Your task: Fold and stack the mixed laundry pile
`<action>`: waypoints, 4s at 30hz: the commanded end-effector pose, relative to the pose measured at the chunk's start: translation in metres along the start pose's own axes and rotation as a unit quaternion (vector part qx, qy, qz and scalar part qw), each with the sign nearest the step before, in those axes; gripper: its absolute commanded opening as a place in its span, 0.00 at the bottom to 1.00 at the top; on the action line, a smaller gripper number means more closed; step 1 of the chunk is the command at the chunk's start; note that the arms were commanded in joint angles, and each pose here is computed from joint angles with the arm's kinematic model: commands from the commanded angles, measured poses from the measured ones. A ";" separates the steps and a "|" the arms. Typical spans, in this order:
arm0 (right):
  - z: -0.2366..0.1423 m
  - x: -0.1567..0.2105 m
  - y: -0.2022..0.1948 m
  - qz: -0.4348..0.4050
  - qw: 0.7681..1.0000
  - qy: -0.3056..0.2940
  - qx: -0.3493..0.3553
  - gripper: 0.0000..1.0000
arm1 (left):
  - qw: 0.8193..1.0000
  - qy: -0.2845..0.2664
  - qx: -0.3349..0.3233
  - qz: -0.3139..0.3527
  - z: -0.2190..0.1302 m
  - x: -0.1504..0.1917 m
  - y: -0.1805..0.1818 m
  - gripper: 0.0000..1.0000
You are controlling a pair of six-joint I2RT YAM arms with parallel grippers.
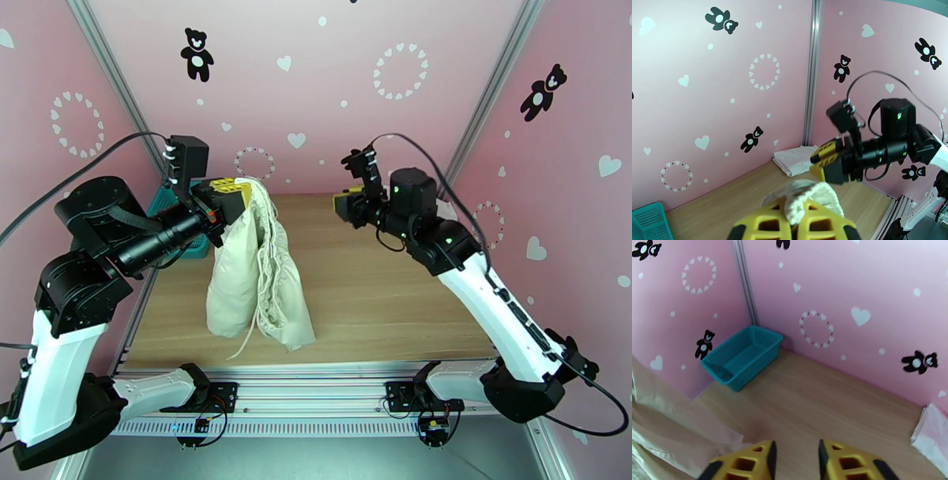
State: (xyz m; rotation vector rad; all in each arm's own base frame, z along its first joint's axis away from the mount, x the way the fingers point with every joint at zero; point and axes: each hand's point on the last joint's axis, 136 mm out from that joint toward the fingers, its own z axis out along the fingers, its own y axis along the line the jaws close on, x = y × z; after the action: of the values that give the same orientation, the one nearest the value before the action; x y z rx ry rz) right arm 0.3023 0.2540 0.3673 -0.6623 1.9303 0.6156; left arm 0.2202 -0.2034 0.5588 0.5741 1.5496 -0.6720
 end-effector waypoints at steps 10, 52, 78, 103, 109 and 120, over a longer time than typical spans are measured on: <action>-0.017 0.142 0.108 0.019 0.977 0.100 -0.186 0.76 | 0.994 0.061 -0.066 -0.057 0.037 0.058 0.028 0.00; -0.025 0.043 -0.043 0.038 0.988 0.010 0.148 0.00 | 0.994 0.077 -0.060 -0.051 0.074 0.049 0.027 0.00; 0.035 -0.062 -0.142 0.047 0.990 0.050 0.125 0.00 | 0.936 0.172 -0.193 -0.240 0.086 0.213 0.070 0.00; 0.065 0.189 -0.122 0.232 0.930 0.250 0.135 0.66 | 0.830 0.261 -0.271 -0.412 0.083 0.428 0.201 0.00; 0.014 0.304 -0.051 0.278 0.893 0.334 0.113 0.66 | 0.835 0.257 -0.255 -0.414 0.082 0.423 0.194 0.00; 0.031 0.361 -0.003 0.326 0.879 0.335 0.097 0.69 | 0.840 0.261 -0.248 -0.405 0.086 0.420 0.195 0.00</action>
State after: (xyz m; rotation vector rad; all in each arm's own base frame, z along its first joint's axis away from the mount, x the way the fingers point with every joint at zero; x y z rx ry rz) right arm 0.1629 0.1942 0.0252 -0.1672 2.9552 0.5894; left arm 0.3800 -0.1351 0.1101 -0.4185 2.4367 -0.6707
